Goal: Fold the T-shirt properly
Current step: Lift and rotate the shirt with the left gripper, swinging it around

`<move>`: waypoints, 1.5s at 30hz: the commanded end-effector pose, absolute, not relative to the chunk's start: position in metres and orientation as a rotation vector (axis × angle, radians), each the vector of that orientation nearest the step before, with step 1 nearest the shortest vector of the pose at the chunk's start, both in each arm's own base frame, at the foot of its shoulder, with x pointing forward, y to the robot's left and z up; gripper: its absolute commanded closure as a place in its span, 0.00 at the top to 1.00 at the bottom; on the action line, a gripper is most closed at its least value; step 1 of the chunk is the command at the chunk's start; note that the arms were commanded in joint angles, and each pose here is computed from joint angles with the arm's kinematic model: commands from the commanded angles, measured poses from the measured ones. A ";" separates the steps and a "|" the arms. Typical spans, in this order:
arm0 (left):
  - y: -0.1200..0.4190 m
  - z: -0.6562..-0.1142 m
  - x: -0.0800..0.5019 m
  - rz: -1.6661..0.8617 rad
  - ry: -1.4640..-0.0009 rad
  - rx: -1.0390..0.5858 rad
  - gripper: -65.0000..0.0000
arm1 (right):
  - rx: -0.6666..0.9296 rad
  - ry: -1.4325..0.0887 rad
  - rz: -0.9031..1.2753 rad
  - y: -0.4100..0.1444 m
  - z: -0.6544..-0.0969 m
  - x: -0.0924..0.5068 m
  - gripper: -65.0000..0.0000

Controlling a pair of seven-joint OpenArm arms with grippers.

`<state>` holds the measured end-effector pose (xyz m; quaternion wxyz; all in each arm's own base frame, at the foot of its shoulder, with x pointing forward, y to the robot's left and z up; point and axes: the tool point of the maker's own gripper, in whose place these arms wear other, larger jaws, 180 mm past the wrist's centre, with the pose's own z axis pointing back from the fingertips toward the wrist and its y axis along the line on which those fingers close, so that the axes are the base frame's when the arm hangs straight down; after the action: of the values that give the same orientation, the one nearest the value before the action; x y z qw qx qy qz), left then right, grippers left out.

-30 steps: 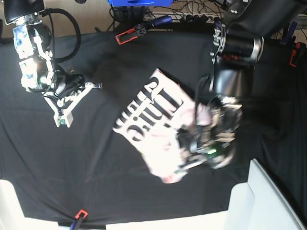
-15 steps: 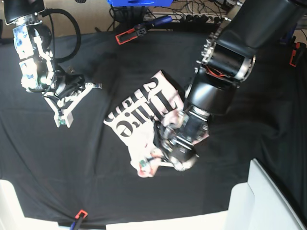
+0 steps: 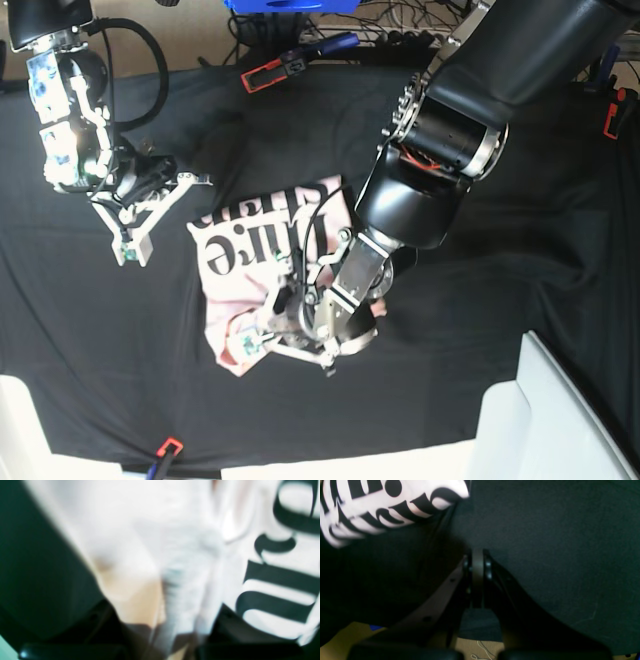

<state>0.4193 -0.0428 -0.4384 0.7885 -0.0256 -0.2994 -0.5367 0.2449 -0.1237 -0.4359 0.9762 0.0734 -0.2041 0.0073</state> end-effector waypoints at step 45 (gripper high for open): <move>-0.093 -0.414 0.432 -1.320 -0.844 -0.198 0.00 | 0.150 -0.501 -0.038 -0.136 -0.415 0.272 0.00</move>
<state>0.4157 -0.0792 -0.4384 0.7203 -0.0852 -0.3458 -0.5952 0.2573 -0.1390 -0.4283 0.9727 0.0677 -0.2204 -0.0245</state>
